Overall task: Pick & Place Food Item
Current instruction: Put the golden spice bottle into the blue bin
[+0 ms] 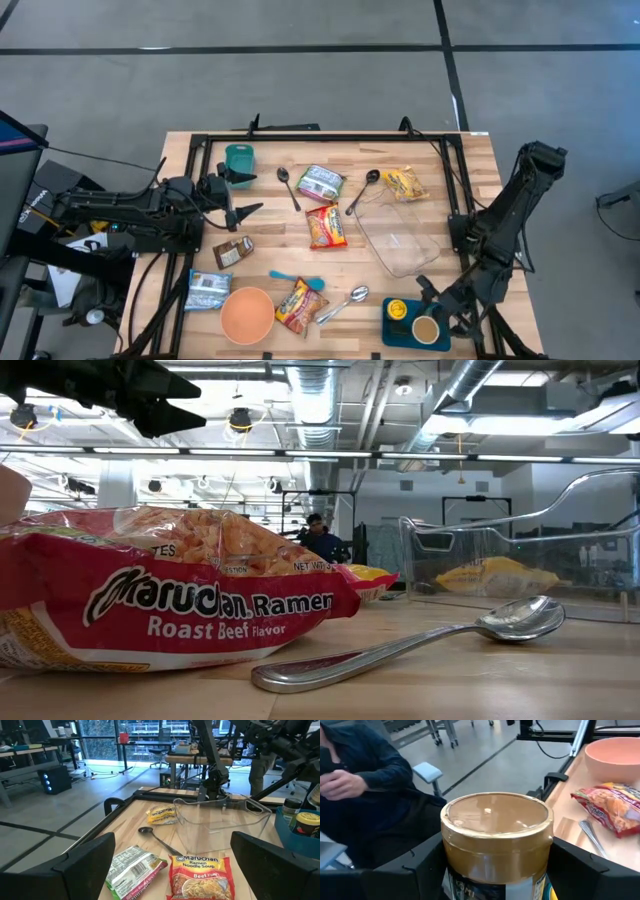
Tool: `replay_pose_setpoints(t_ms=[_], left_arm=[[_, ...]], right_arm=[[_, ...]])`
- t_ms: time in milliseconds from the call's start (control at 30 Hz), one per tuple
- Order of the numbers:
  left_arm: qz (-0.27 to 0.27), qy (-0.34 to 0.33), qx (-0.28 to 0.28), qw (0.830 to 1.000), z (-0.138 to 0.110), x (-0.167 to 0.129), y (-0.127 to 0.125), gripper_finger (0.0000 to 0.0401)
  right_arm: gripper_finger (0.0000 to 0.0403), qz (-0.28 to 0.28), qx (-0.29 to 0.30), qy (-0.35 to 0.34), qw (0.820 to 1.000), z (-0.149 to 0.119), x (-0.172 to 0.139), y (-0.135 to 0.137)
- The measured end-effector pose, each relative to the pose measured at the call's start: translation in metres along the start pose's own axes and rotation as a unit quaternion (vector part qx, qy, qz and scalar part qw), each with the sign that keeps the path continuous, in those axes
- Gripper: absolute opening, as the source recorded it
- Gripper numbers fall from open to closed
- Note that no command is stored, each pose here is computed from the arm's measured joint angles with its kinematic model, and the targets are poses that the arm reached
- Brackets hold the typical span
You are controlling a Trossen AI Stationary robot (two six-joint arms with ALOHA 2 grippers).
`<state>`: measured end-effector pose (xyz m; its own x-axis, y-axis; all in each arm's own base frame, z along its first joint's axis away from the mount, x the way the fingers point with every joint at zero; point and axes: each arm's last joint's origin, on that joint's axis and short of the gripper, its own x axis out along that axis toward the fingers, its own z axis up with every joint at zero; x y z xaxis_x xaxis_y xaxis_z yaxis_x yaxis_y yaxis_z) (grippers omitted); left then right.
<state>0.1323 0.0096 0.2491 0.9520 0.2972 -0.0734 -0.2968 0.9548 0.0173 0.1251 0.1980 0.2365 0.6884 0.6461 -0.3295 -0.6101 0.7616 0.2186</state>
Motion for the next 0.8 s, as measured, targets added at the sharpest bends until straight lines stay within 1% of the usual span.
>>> replay_pose_setpoints(t_ms=[200,800], left_arm=[[0.001,-0.001,0.000,1.000,0.000,0.000,0.000,0.0392],[0.002,-0.003,-0.001,1.000,0.001,0.000,0.000,0.0392]], right_arm=[[0.0279,-0.028,0.009,0.012,0.999,-0.009,0.007,0.004],[0.0279,-0.080,0.033,0.040,0.995,-0.035,0.022,0.016]])
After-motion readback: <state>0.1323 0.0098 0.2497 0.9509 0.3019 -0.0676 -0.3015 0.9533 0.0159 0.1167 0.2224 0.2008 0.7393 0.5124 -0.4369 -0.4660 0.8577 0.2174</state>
